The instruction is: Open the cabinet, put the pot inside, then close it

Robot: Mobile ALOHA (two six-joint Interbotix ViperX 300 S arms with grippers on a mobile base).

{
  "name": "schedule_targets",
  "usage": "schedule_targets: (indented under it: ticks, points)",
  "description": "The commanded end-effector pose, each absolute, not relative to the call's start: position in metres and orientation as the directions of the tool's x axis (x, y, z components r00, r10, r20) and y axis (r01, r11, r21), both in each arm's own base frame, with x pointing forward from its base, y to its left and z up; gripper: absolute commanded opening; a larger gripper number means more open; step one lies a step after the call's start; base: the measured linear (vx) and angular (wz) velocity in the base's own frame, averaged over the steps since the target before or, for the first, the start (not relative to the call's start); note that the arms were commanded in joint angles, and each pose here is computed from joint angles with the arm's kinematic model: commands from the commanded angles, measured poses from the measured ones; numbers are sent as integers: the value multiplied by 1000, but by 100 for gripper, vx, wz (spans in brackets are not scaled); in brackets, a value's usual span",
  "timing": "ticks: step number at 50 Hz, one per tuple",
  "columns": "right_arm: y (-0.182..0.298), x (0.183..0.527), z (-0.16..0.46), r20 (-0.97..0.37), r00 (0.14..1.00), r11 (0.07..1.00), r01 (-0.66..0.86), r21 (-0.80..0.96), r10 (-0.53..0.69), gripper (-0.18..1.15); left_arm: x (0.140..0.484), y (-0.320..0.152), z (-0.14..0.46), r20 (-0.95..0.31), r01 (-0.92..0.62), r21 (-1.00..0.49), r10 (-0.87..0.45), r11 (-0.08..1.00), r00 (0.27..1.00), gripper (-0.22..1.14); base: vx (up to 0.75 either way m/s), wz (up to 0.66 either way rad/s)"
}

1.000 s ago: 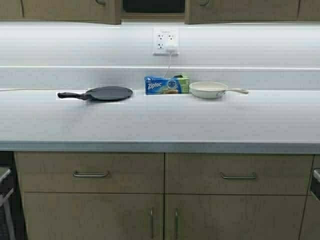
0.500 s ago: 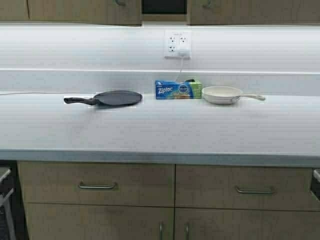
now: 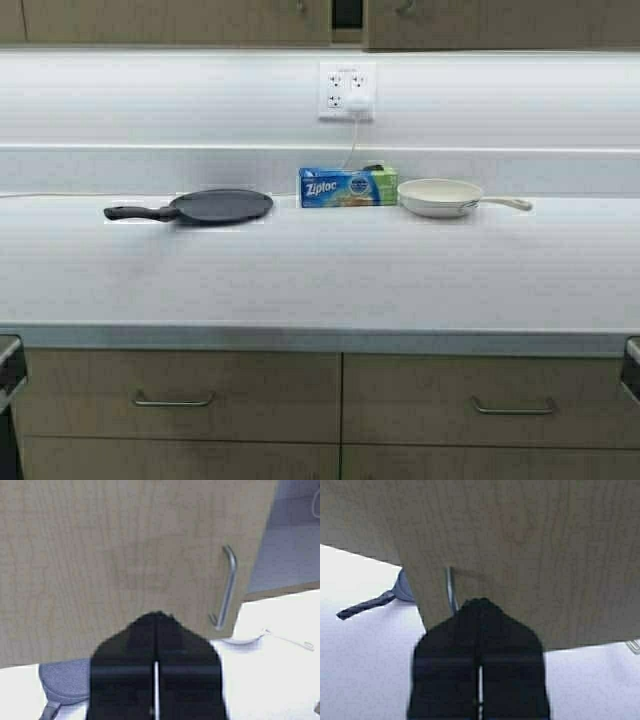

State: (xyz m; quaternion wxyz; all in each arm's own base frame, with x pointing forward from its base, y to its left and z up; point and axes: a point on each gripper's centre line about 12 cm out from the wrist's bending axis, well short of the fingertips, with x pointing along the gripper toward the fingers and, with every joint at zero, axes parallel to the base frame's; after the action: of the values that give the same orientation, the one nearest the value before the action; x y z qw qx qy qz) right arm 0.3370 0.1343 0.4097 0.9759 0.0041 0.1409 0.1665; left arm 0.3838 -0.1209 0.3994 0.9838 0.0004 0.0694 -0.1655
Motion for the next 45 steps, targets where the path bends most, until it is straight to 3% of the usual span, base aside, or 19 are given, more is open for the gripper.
schedule_targets:
  ticks: [1, 14, 45]
  points:
    - [153, 379, 432, -232, 914, 942, -329, 59, 334, 6, 367, -117, 409, -99, 325, -25, -325, 946, 940, 4, 11, -2]
    - [174, 433, 441, -254, 912, 947, -316, 62, 321, 6, 365, -117, 395, -132, 324, -25, -324, 946, 937, 4, 9, -3]
    - [146, 350, 418, -318, 890, 944, -324, 61, 327, 6, 363, -116, 389, -128, 313, -33, -314, 949, 941, 4, 5, -2]
